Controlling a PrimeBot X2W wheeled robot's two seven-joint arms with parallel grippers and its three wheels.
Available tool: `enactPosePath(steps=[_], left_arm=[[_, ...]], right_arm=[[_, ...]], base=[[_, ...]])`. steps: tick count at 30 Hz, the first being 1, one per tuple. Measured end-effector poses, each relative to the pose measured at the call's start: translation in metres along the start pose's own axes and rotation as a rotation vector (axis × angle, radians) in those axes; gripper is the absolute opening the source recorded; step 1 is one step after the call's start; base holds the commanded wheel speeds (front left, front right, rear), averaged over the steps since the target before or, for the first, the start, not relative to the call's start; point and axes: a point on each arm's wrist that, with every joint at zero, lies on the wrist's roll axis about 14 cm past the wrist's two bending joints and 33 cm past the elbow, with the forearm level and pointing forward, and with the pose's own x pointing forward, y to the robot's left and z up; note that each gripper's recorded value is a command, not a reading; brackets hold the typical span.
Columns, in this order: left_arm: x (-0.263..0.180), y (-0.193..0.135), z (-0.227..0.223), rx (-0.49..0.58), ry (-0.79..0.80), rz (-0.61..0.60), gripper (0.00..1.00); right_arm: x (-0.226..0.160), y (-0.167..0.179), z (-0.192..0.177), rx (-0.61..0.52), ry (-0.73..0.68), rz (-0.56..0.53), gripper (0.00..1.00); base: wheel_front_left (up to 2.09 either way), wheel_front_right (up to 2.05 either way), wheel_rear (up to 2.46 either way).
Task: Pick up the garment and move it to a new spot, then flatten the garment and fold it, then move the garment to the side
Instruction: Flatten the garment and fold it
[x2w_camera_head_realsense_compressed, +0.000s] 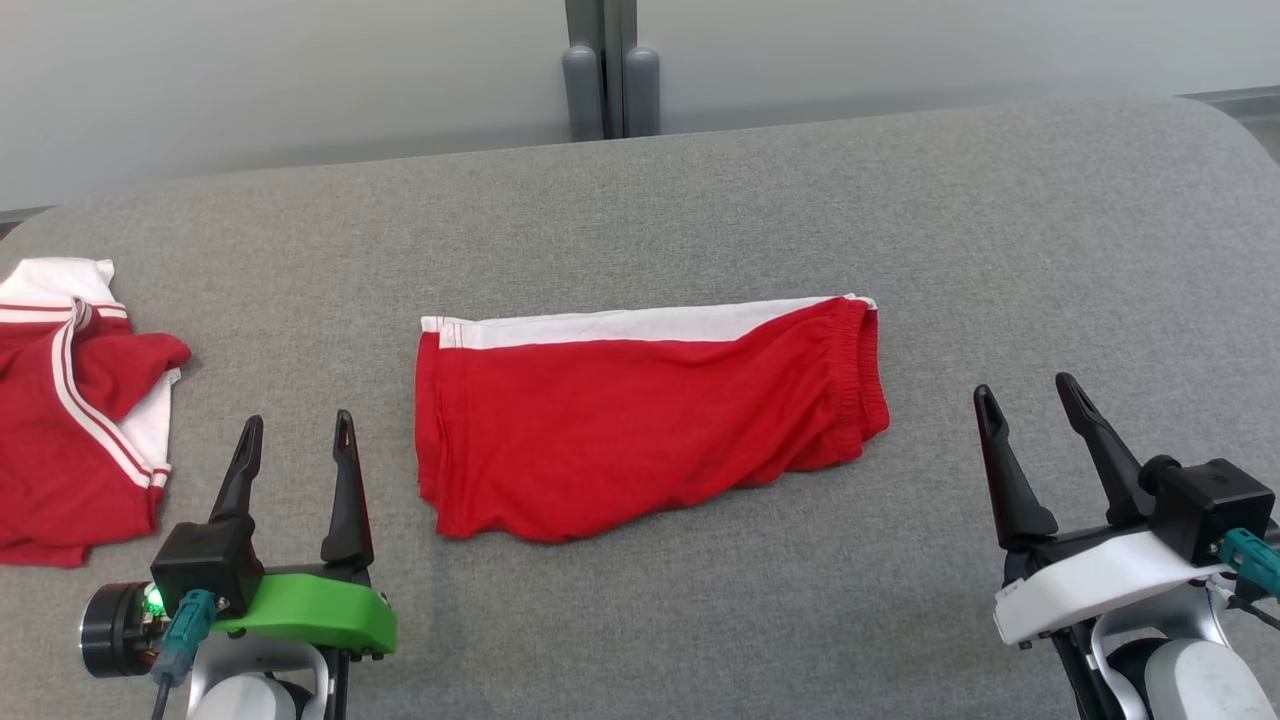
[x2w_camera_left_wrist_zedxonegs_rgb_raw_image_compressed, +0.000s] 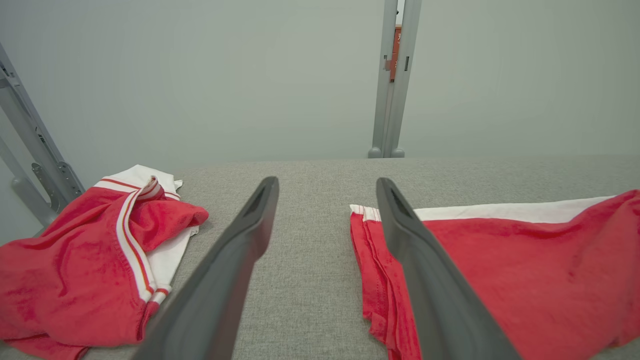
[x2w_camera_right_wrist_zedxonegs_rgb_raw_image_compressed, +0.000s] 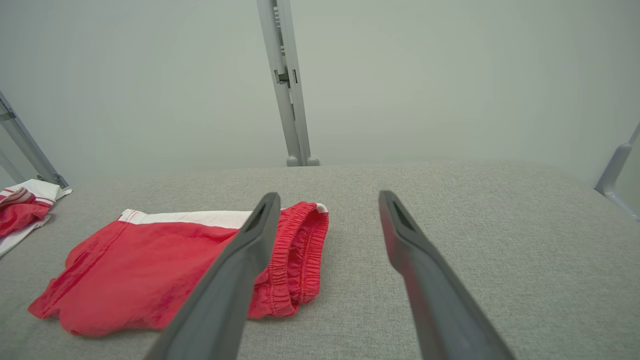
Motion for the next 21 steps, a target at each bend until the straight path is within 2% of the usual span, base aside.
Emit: enactPosePath(steps=[10, 15, 21], left_arm=[[0.008, -0.006, 0.006, 0.007, -0.023, -0.015, 1.0], [0.023, -0.013, 0.014, 0.006, -0.059, -0.037, 1.0], [0.036, -0.011, 0.01, 0.007, -0.067, -0.038, 1.0]], right_arm=[[0.006, -0.008, -0.015, -0.01, 0.057, -0.013, 1.0], [0.024, -0.009, -0.041, -0.016, 0.133, 0.008, 1.0], [0.051, 0.015, -0.087, 0.024, 0.242, 0.088, 1.0]], base=[[0.0, 0.0, 0.0], [0.0, 0.0, 0.0], [0.0, 0.0, 0.0]])
